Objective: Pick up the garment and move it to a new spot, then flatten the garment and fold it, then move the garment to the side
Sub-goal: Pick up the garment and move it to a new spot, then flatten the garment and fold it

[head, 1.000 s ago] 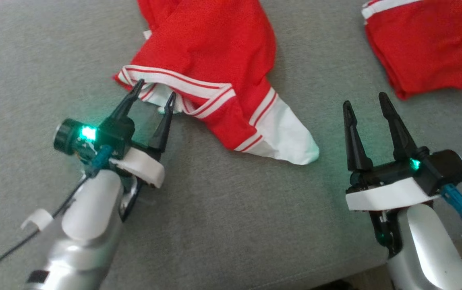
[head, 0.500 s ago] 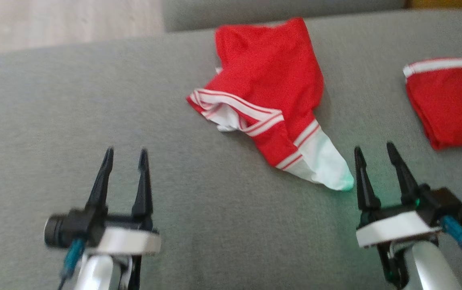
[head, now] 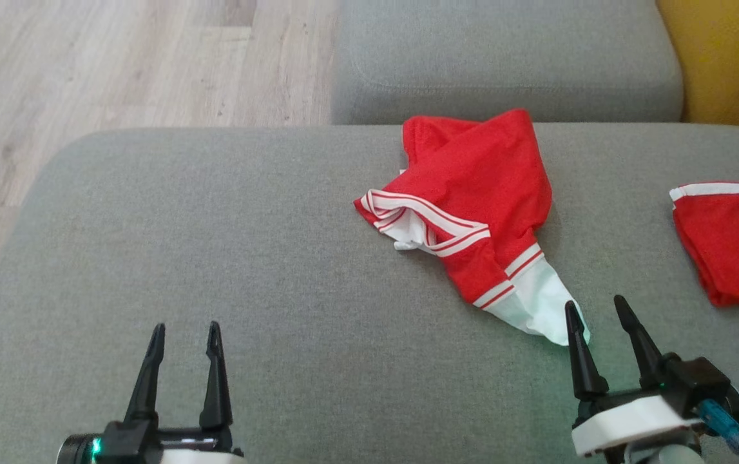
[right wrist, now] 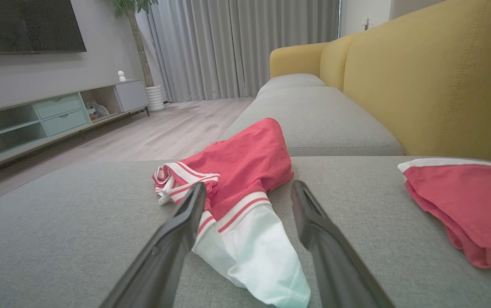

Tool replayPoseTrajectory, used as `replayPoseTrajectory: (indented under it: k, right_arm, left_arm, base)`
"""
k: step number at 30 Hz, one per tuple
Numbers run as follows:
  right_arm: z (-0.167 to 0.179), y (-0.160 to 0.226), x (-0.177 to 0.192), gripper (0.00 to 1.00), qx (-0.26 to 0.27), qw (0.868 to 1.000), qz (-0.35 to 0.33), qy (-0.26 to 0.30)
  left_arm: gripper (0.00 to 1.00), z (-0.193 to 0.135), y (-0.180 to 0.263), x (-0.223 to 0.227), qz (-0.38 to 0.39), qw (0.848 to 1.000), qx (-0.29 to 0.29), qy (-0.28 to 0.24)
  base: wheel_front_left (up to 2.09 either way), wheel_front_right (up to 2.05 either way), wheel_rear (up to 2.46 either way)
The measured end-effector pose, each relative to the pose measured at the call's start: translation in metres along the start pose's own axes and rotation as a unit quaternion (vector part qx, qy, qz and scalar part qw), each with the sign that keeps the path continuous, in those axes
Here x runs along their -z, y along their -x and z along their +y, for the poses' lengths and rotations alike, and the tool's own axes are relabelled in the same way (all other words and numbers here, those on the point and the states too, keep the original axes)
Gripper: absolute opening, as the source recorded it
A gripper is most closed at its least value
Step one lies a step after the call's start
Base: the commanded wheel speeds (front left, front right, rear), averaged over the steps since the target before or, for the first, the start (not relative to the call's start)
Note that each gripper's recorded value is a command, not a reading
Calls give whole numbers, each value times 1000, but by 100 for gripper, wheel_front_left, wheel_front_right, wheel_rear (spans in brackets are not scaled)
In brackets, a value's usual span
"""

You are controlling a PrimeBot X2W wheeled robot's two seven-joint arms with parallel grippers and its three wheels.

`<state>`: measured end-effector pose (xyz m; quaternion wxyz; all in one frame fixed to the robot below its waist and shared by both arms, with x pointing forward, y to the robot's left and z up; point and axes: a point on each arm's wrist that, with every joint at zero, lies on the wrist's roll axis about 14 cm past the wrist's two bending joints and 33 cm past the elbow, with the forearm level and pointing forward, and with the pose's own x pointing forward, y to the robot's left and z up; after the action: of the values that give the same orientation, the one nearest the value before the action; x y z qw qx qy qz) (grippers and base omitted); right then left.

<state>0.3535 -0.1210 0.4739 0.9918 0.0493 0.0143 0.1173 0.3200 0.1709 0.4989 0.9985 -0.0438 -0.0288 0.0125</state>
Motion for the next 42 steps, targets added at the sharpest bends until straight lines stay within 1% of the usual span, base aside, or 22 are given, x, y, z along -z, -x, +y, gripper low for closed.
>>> replayPoseTrajectory:
  k: [11,30,36,38,39,42]
  right_arm:
    - [1,2,-3,100,-1,1000,-5,-1]
    - [2,7,6,100,0,1000,8,-7]
    - [-1,10,14,100,6,1000,20,-3]
    - [-5,11,15,100,13,1000,22,-4]
    - [-9,7,13,100,17,1000,21,-1]
    - [-15,-5,5,100,22,1000,8,1]
  left_arm:
    - [100,0,2,-6,-10,1000,0,-4]
    - [100,-4,0,-2,-5,1000,8,-7]
    - [100,-25,-7,15,23,999,45,-5]
    - [100,-40,-16,19,29,997,71,-3]
    - [100,-57,-31,20,30,994,102,-3]
    - [100,-90,-62,18,22,987,157,-2]
  base:
    - [0,0,0]
    - [0,0,0]
    - [0,0,0]
    - [0,0,0]
    - [0,0,0]
    - [0,0,0]
